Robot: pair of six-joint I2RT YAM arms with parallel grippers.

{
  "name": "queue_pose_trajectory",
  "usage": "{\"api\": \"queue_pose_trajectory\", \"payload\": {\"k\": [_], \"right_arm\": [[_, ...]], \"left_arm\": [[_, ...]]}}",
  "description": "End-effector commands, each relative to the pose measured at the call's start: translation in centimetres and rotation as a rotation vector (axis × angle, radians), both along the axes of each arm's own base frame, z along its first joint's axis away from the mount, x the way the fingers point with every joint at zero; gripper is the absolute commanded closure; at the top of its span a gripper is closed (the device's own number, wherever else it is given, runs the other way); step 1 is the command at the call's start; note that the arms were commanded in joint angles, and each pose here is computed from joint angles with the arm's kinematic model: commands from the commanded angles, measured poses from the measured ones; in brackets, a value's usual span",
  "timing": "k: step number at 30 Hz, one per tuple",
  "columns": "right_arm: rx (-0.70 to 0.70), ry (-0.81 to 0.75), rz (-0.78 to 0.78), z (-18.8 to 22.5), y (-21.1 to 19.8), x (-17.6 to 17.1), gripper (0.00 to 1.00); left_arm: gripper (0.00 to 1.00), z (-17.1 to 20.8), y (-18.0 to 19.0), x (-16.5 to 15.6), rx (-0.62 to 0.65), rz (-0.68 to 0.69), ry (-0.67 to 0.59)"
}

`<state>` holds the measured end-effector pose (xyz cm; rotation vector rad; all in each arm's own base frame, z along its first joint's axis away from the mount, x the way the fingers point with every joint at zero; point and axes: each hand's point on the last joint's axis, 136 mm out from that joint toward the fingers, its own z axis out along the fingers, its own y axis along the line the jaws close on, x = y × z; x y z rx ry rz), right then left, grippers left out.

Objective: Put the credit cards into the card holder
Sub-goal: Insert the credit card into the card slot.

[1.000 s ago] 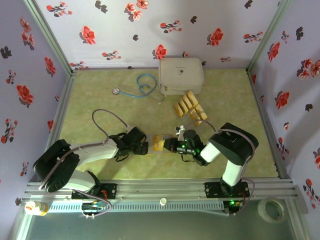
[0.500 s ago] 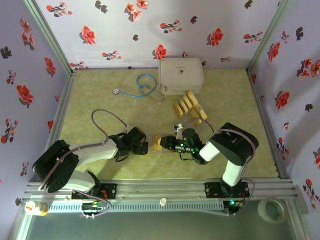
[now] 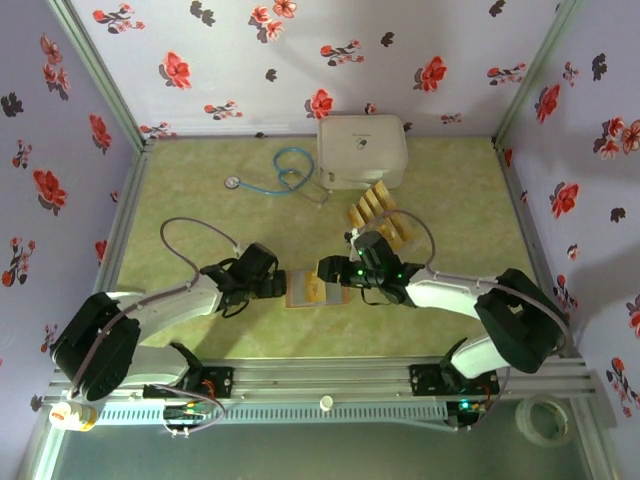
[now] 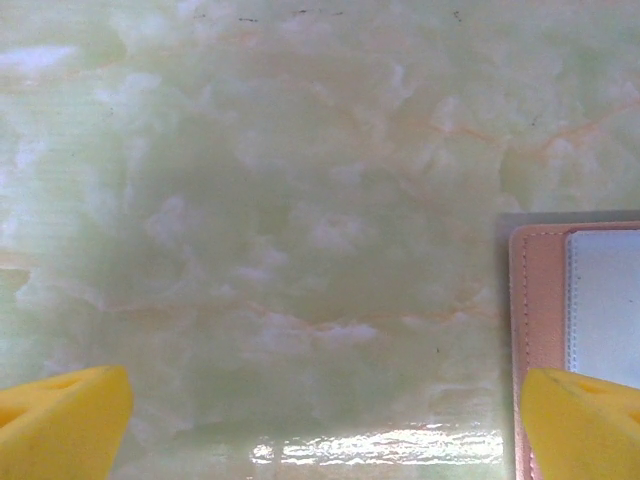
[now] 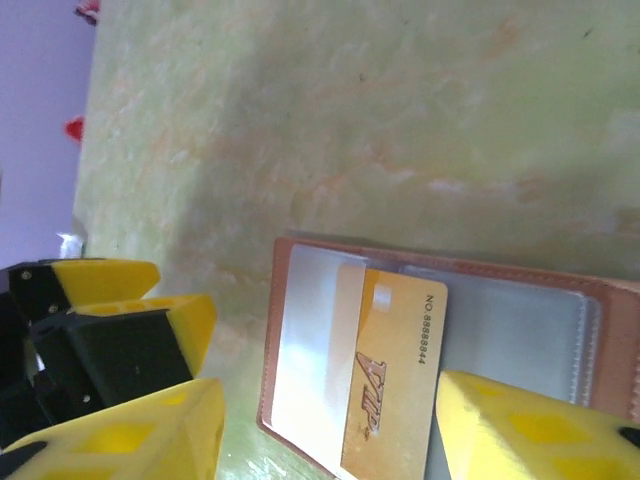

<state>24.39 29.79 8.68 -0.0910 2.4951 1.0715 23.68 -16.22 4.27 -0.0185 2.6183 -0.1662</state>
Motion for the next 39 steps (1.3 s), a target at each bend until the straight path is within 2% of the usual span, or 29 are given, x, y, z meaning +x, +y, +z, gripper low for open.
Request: {"api": "queue_pose_trajectory", "payload": {"k": [1,4,7,9,16,39], "right_arm": [[-0.232,0.051,-0.027,-2.3,-3.0,-0.6,0.54],[-0.292,0.078,-0.032,-3.0,-3.4,-0.5,0.78],[-0.342,0.095,-0.021,-3.7,-3.3,-0.6,0.91],[-0.368,0.1,-0.011,-4.1,-3.0,-0.7,0.96],[-0.424,0.114,0.017,-5.6,-2.0,-1.1,1.0],[-0.443,0.109,0.085,-5.8,1.1,-1.5,1.0]], "left_arm": [[0.0,-0.5,0.8,-0.5,0.032,0.001,0.03],[0.0,-0.7,1.0,-0.7,0.054,-0.008,0.04],[0.0,-1.0,1.3,-0.8,0.082,-0.017,0.054],[0.0,-1.2,1.5,-0.9,0.099,-0.022,0.063],[0.0,-1.7,1.5,-0.8,0.142,-0.042,0.09],[0.0,-3.0,-0.3,-0.1,0.142,-0.099,0.132]]}}
